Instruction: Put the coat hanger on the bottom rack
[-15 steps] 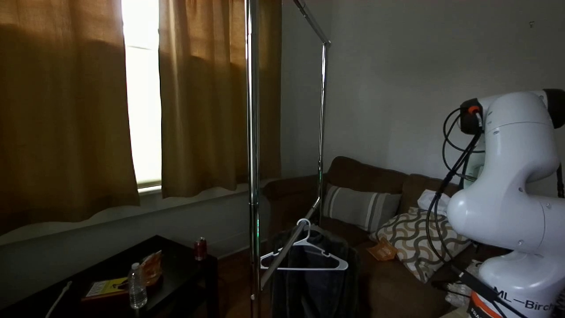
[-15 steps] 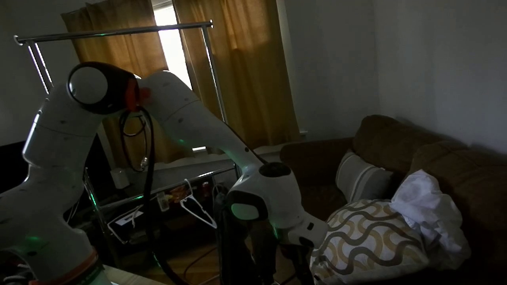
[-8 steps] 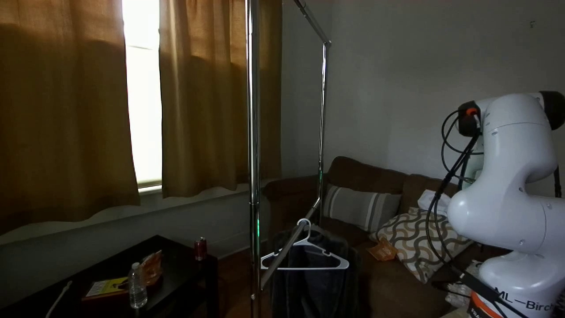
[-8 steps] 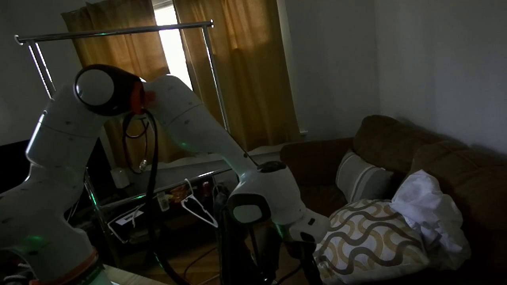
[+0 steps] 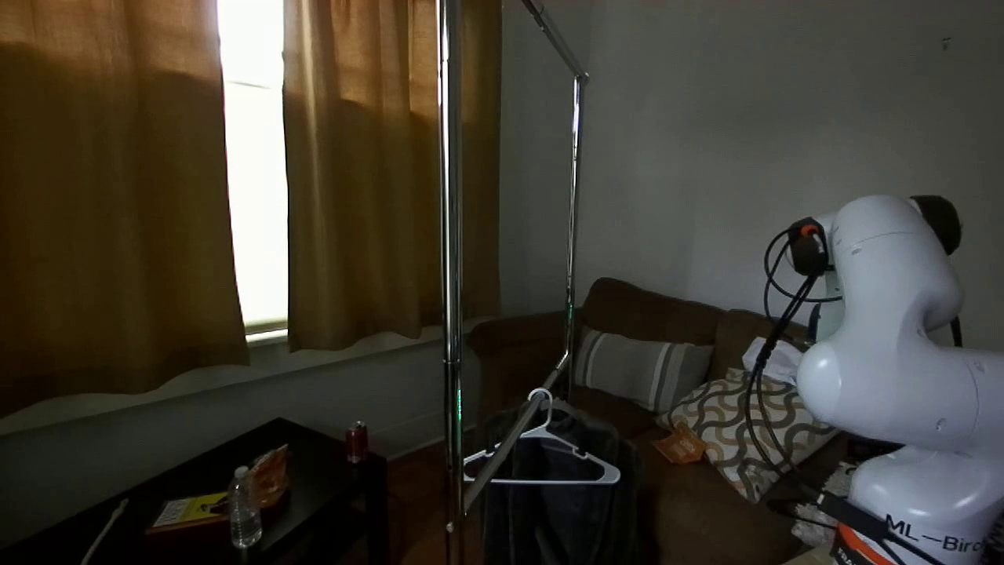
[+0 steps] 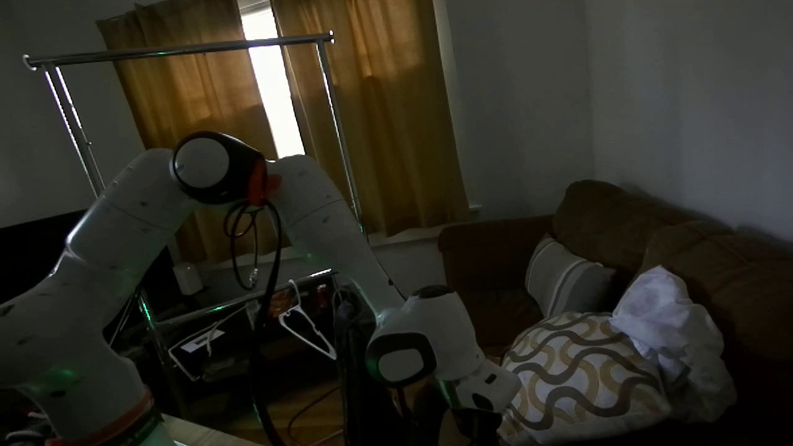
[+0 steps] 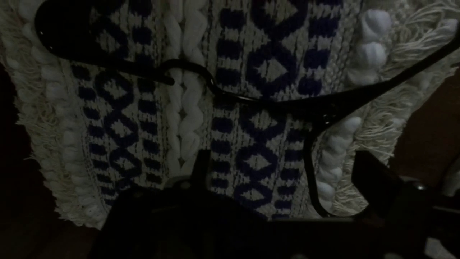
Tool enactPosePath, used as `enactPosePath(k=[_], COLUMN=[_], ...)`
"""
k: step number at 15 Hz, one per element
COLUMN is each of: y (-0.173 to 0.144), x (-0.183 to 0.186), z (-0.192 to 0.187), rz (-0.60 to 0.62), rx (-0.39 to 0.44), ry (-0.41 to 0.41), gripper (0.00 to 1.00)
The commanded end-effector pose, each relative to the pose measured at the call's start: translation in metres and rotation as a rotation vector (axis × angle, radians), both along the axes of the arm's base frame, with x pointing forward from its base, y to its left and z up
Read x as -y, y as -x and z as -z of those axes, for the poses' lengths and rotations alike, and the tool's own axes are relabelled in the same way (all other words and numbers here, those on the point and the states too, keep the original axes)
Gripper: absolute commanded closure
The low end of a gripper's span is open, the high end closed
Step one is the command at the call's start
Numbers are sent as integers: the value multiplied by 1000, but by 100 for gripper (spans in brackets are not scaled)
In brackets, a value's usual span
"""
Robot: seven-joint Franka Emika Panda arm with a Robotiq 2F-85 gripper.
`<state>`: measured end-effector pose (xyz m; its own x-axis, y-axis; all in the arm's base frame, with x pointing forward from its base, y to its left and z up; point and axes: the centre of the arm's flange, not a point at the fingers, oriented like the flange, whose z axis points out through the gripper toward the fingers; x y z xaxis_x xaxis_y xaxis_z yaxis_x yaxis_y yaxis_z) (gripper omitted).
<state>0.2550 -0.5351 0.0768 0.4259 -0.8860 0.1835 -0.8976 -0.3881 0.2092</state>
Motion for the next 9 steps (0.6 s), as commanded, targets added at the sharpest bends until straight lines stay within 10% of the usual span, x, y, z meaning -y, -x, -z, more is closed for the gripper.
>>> enactPosePath(k=[1,9], y=[-9,-9], x=[11,14], z=[27,50], rz=[-9,-56], rx=[-22,-79], ry=[30,7], gripper=[0,0])
